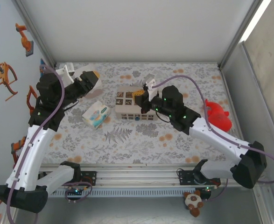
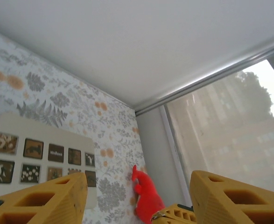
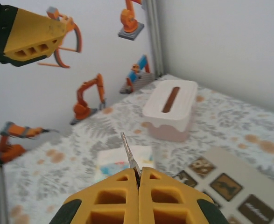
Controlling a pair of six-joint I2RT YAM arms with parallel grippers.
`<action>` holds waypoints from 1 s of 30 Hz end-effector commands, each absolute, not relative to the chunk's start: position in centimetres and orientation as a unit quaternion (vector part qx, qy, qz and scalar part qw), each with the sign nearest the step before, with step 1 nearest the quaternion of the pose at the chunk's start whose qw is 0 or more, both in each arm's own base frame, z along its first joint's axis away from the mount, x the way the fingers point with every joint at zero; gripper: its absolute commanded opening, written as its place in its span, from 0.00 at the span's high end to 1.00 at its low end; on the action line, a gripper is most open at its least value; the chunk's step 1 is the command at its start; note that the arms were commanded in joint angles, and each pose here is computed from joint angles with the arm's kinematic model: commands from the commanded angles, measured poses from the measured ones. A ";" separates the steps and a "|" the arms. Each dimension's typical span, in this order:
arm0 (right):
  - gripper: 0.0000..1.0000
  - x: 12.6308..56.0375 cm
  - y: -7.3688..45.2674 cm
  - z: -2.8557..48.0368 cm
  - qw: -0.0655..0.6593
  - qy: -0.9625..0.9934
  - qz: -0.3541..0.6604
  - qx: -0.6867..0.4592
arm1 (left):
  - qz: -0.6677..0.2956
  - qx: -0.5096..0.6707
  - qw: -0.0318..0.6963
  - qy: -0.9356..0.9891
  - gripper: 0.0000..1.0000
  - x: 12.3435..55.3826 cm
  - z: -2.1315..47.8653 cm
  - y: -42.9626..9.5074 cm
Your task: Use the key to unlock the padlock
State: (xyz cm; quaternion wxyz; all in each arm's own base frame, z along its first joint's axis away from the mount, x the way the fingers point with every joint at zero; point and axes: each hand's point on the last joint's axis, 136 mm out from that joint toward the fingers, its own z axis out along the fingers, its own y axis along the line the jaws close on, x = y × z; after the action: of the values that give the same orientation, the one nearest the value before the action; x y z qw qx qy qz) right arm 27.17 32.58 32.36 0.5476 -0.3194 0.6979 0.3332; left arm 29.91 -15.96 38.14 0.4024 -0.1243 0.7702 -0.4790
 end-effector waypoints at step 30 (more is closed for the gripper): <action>1.00 27.7 32.0 30.5 0.645 0.458 -0.208 -0.575 | -0.552 -0.370 0.113 0.738 0.51 30.4 30.6 -22.7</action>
State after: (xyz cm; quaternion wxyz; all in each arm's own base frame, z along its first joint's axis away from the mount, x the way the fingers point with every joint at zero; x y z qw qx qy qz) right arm 27.90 31.25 30.02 0.6322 -0.5705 0.4848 -0.1994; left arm 30.13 -21.64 28.42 0.1209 -0.3709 0.7601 -0.5196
